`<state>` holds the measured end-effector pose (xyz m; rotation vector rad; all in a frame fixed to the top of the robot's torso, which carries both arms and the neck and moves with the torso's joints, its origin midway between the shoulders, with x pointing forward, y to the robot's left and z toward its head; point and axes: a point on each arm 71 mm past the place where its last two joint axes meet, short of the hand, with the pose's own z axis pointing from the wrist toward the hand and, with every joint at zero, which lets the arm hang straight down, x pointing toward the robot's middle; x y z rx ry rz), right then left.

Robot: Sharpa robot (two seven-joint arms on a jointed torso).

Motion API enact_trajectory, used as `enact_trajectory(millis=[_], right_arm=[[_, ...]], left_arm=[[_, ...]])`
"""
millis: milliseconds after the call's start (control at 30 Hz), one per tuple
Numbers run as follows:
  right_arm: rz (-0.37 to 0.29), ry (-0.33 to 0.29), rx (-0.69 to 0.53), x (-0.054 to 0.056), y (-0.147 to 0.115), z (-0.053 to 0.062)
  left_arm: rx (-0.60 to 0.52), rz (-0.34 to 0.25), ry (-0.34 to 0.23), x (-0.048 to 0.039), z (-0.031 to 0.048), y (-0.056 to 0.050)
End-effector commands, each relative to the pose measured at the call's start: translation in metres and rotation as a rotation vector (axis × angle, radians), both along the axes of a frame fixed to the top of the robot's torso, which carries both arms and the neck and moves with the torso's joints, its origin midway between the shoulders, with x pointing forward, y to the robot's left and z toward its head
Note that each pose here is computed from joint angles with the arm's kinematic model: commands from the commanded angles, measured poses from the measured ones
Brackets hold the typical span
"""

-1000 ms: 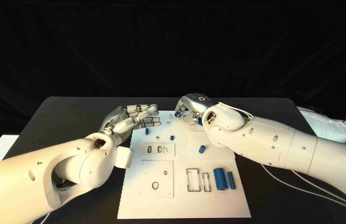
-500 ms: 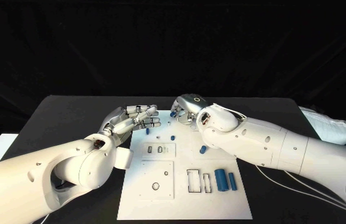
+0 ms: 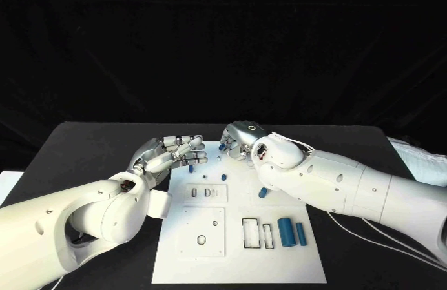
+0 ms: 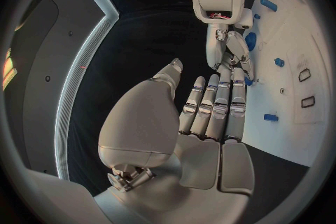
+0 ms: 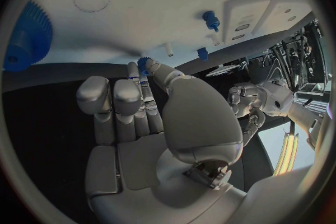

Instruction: Assemble the parts on the task board

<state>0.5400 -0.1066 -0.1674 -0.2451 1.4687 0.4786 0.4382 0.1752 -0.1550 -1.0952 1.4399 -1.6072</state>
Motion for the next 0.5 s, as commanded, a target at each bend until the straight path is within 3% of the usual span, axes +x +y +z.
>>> enact_trajectory(millis=[33,500], right_arm=[[-0.03,0.012,-0.063,0.0031,-0.0032,-0.0052],[-0.016,0.011,-0.039,0.0035,0.0022,-0.0048]], left_arm=[[-0.016,-0.024,-0.003,-0.0011,0.0019,-0.0022],[-0.02,-0.025,0.006,-0.0011,0.0014,-0.0017]])
